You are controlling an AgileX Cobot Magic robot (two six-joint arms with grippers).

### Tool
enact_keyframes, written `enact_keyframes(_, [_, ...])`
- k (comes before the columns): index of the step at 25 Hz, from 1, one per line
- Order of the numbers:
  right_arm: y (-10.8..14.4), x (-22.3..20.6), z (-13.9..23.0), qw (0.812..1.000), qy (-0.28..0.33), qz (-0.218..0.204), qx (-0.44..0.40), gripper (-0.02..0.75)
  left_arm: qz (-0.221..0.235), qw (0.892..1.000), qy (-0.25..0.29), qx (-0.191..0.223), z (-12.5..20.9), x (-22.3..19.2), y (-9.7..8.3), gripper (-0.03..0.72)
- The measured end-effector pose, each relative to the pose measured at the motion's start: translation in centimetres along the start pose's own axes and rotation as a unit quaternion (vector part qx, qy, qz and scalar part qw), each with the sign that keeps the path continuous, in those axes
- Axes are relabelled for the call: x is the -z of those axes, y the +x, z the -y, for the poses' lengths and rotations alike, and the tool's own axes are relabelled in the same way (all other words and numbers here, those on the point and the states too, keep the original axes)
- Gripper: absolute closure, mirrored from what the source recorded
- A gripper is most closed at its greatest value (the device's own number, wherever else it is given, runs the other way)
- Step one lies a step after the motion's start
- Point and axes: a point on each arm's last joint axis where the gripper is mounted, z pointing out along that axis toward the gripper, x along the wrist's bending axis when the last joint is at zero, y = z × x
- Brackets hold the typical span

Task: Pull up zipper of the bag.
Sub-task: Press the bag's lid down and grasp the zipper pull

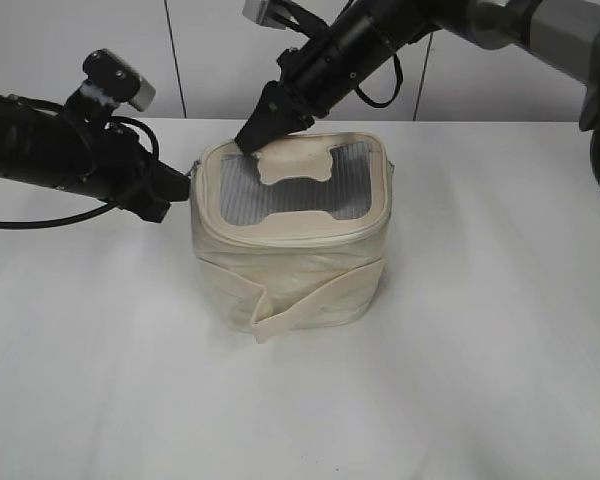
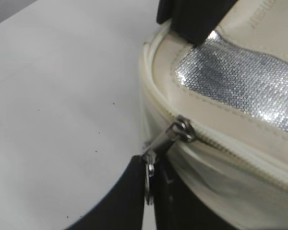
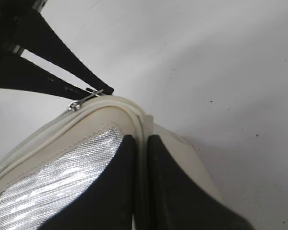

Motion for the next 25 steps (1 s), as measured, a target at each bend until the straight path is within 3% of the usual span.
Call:
enact_keyframes(3, [0.0, 0.0, 0.0, 1.0, 0.002, 0.001, -0.011, 0.692, -0.001, 1.0, 0.009, 0.003, 0.1, 0.1, 0.0, 0.675])
enact_keyframes(12, [0.0, 0.0, 0.1, 0.999, 0.005, 0.004, -0.043, 0.693, -0.011, 0.998, 0.057, 0.005, -0.8, 3.9, -1.0, 0.68])
enact_keyframes(19, [0.3, -0.2, -0.1, 0.998, 0.002, -0.003, -0.069, 0.693, 0.014, 0.997, 0.057, 0.042, 0.9, 6.3, -4.2, 0.68])
enact_keyframes(25, [0.3, -0.3, -0.1, 0.996, 0.003, -0.001, -0.093, 0.694, 0.085, 0.994, 0.066, 0.002, 0.9, 6.4, -8.6, 0.679])
